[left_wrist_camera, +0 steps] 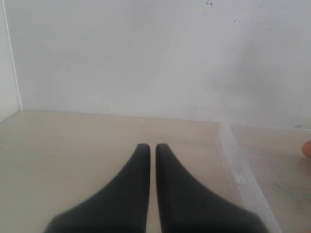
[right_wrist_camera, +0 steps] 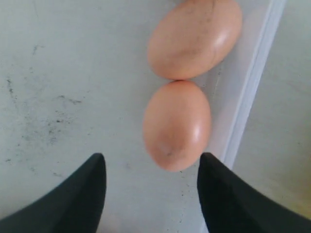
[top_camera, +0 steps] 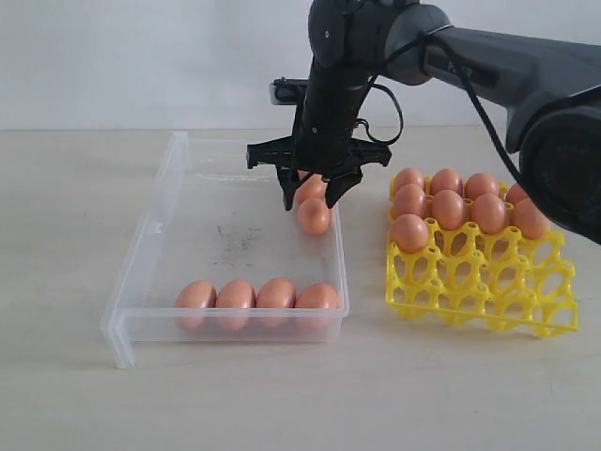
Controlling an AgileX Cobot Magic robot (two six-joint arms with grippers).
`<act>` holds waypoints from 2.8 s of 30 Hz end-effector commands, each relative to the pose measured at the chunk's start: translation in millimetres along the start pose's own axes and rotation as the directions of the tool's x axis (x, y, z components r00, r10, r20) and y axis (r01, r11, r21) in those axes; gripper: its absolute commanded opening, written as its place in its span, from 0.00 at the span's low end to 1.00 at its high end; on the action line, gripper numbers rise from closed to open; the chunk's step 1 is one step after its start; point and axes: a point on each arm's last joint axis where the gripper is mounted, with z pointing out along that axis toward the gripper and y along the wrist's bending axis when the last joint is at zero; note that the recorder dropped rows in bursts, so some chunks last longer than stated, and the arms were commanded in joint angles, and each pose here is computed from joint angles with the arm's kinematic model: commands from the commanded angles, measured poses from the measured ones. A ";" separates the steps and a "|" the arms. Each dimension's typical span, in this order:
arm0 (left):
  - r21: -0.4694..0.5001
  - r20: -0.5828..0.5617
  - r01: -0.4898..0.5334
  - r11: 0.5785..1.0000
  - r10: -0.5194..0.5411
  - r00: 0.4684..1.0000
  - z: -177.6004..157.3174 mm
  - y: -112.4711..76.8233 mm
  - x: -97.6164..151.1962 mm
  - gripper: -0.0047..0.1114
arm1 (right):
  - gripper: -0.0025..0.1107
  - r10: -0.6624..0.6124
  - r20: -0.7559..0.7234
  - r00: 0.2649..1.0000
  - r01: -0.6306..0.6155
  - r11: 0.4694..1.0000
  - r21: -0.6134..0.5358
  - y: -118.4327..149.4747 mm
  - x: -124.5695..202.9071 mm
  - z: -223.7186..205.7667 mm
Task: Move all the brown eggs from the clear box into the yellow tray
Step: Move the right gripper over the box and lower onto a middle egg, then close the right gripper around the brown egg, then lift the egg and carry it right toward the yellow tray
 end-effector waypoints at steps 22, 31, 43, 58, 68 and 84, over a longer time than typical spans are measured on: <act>0.003 -0.006 0.007 1.000 -0.007 1.000 -0.1 -0.1 1.4 0.07 | 0.49 0.032 -0.023 0.999 -0.031 0.999 0.039 -19.9 -5.6 44.9; 0.003 -0.006 0.007 1.000 -0.007 1.000 -0.1 -0.1 1.4 0.07 | 0.49 0.020 0.011 1.000 -0.021 0.999 0.047 -21.6 -8.8 52.6; 0.003 -0.006 0.007 1.000 -0.007 1.000 -0.1 -0.1 1.4 0.07 | 0.49 -0.240 -0.018 0.971 0.241 0.967 0.081 -24.9 -8.0 52.4; 0.004 -0.004 0.007 1.000 -0.007 1.000 -0.1 -0.1 1.2 0.07 | 0.49 -0.396 -0.035 0.917 0.393 0.889 0.235 -38.0 -13.5 48.3; 0.003 -0.007 0.005 1.000 -0.005 1.000 -0.1 0.0 1.4 0.07 | 0.35 -0.429 0.011 0.903 0.414 0.878 0.240 -36.7 -18.2 50.1; 0.004 -0.005 0.005 1.000 -0.005 1.000 -0.1 -0.1 1.3 0.07 | 0.02 -0.293 0.304 0.907 0.292 0.955 0.049 -10.3 -34.7 49.6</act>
